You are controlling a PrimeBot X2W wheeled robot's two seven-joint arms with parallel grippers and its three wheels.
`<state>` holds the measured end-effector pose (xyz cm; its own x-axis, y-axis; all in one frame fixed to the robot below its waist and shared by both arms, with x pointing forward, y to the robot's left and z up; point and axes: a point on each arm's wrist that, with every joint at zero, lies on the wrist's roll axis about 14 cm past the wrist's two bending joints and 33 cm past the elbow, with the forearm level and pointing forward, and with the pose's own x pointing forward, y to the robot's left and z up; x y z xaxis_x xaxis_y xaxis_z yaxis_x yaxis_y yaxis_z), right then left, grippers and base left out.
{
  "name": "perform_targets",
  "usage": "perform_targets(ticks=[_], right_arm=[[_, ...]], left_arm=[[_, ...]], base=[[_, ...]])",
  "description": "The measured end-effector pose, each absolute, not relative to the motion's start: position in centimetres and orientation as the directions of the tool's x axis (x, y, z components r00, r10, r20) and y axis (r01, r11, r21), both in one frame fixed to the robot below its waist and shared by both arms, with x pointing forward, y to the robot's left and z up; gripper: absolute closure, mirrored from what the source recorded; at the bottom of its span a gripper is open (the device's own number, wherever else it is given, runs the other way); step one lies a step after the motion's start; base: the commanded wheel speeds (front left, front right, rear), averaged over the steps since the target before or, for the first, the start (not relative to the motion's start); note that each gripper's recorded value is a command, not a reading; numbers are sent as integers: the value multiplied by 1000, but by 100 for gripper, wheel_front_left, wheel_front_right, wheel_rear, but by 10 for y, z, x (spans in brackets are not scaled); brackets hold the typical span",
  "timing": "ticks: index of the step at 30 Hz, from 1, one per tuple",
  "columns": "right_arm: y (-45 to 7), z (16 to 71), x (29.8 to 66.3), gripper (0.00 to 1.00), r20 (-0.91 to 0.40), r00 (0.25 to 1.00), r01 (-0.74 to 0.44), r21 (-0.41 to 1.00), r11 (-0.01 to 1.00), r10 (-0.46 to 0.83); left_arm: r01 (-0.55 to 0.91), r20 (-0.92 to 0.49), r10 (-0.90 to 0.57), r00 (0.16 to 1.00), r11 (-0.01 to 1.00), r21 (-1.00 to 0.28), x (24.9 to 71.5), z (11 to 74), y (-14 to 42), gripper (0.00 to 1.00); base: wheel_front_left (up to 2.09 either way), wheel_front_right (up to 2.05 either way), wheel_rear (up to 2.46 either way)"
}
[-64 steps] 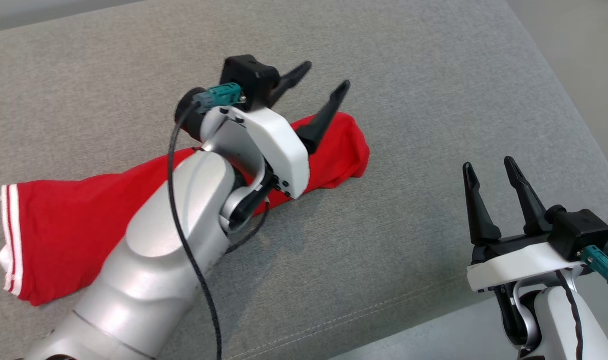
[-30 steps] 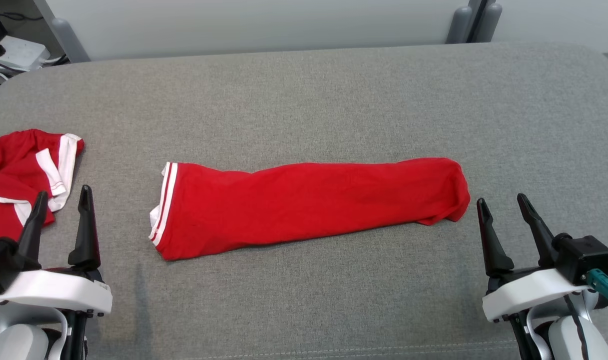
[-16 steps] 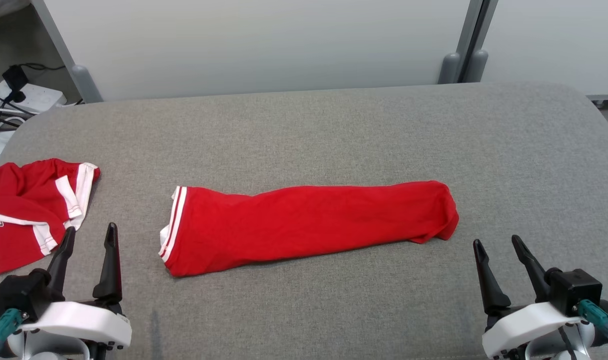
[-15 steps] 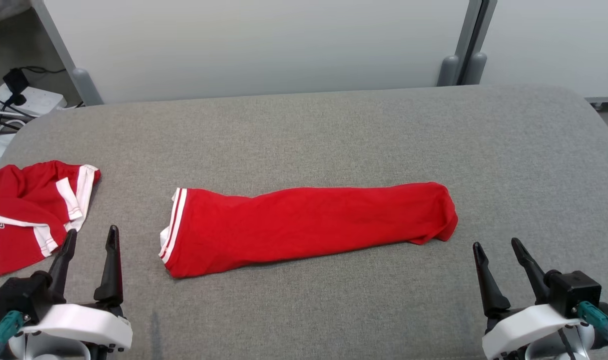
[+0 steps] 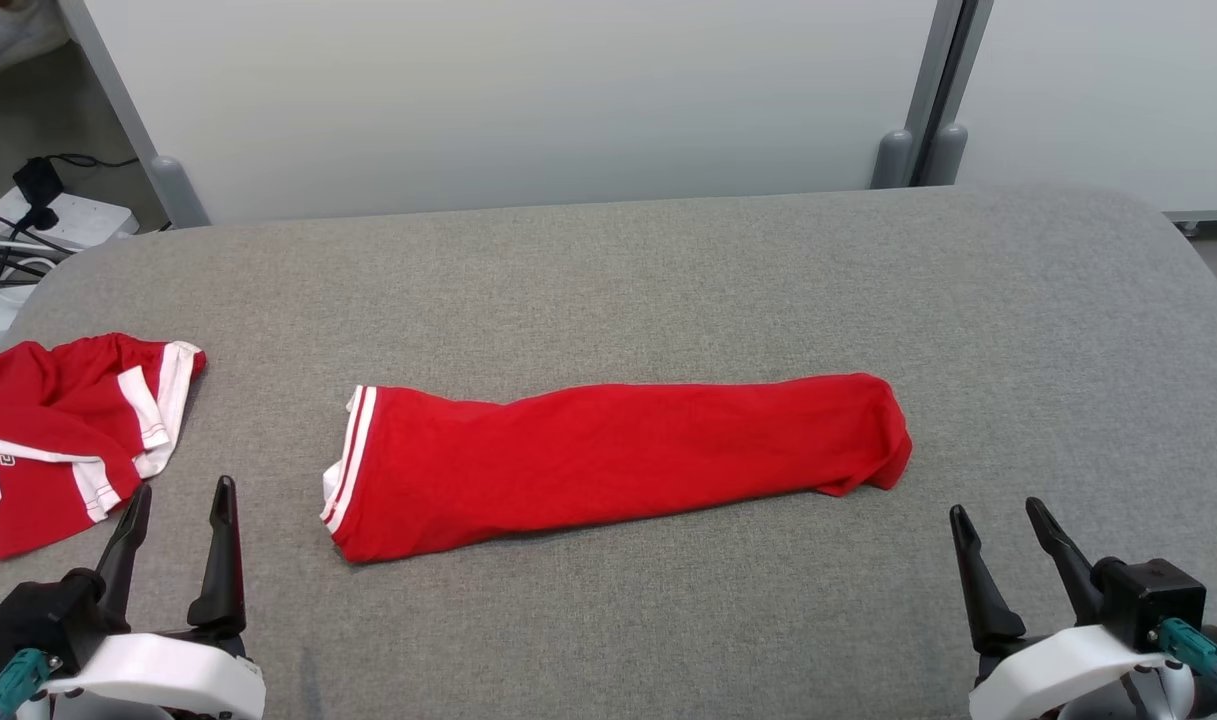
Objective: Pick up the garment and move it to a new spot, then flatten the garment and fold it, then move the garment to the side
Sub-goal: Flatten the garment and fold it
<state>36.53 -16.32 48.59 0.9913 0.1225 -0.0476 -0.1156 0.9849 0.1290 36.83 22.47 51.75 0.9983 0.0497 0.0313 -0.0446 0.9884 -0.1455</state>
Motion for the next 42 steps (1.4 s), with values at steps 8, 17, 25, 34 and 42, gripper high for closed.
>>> perform_targets(ticks=[8,17,25,34,42], right_arm=[[-163,485,366,0,-52,991,-114,130,985,122],[-163,483,369,0,-60,991,-113,132,985,121],[-159,460,381,0,-139,980,-129,122,984,146],[-159,433,422,0,-215,962,-146,107,984,166],[-159,440,490,0,-199,964,-155,113,981,175]], left_arm=[[-48,31,53,998,988,-146,369,518,224,0],[-50,13,52,999,988,-147,371,514,223,0],[-56,-11,55,998,987,-148,377,506,223,0],[-50,-7,49,999,989,-143,395,504,221,0],[-37,-10,36,999,987,-157,419,497,217,0]], base=[[0,0,0],[0,0,0],[0,0,0],[0,0,0],[0,0,0]])
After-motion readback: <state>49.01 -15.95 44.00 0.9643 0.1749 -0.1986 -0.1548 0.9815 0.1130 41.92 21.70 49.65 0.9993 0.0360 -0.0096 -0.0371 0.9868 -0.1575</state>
